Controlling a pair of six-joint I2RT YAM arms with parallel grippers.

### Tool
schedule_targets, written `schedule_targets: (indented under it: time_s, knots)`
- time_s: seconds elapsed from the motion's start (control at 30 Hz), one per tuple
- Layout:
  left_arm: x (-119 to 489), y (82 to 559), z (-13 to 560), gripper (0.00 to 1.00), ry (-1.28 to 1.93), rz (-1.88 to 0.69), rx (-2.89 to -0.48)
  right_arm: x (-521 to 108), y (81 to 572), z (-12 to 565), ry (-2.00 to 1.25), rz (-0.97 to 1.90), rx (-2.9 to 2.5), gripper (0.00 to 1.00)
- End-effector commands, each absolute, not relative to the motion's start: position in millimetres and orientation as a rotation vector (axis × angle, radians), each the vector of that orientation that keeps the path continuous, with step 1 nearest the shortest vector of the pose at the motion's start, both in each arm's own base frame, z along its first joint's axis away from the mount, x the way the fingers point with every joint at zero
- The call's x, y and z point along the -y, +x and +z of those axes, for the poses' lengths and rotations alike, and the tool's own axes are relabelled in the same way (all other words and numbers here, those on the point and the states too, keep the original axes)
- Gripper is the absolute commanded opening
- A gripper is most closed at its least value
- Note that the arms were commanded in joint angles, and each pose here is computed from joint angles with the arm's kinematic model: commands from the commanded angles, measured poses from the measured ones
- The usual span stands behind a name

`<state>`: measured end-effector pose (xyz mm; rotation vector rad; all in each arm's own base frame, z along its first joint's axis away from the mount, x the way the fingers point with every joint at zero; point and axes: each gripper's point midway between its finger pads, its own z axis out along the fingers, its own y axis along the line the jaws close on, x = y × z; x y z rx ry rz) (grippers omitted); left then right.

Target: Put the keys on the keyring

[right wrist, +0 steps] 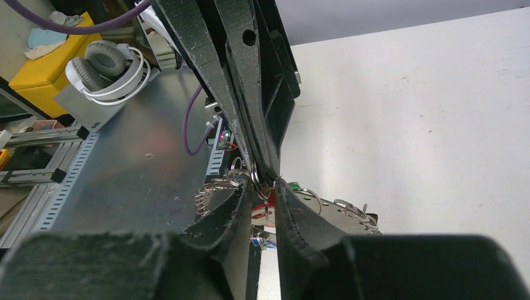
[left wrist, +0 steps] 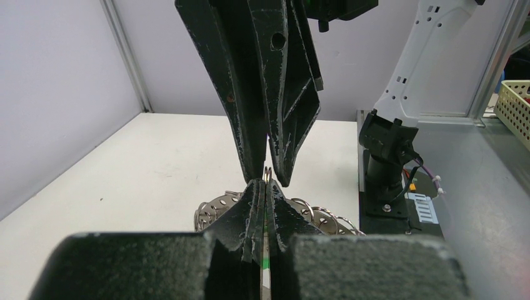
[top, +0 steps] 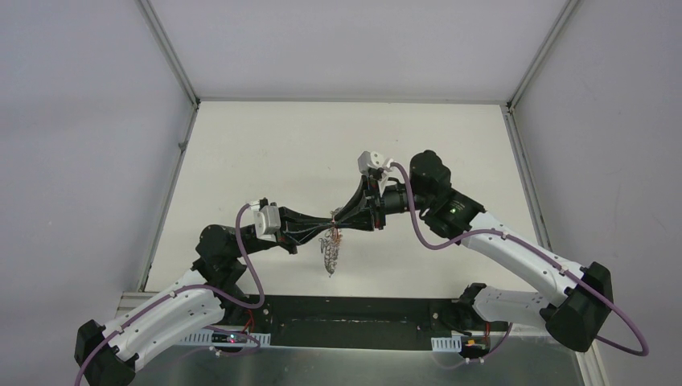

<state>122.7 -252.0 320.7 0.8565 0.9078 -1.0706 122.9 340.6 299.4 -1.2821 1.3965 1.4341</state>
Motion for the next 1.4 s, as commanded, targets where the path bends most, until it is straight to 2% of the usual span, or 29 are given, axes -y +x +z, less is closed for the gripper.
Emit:
schedule_targets:
  time_s: [0.0,0.1,0.17,0.43,0.57,0.83,1.0,1.37]
  knots:
    - [244.4,110.8,355.6,0.0,0.834,-1.066,-0.776,-342.4,121.2,306.3,-1.298,1.431,-1.335,0.2]
    - [244.9,111.1,354.2,0.0,0.837,-1.066,-0.78,-342.8,122.0,306.1,-1.295,1.427,-1.338,0.11]
    - [244.8,111.2,353.2,0.0,0.838,-1.067,-0.785,-342.4,122.7,306.9,-1.292,1.421,-1.34,0.0]
    - [245.3,114.4,343.6,0.02,0.873,-1.039,-0.854,-335.7,121.9,308.4,-1.305,1.378,-1.374,0.0]
    - [245.3,117.2,333.6,0.24,0.916,-1.008,-0.927,-332.2,123.9,305.1,-1.326,1.34,-1.426,0.0]
    - [246.8,124.3,316.6,0.39,1.004,-0.95,-1.064,-324.6,126.3,288.4,-1.382,1.285,-1.626,0.0]
    - [254.3,132.1,300.1,0.42,1.082,-0.938,-1.19,-319.0,129.0,280.3,-1.424,1.237,-1.786,0.0]
    - [270.9,133.2,295.5,0.4,1.169,-0.989,-1.209,-316.5,122.2,279.8,-1.475,1.28,-2.033,0.0]
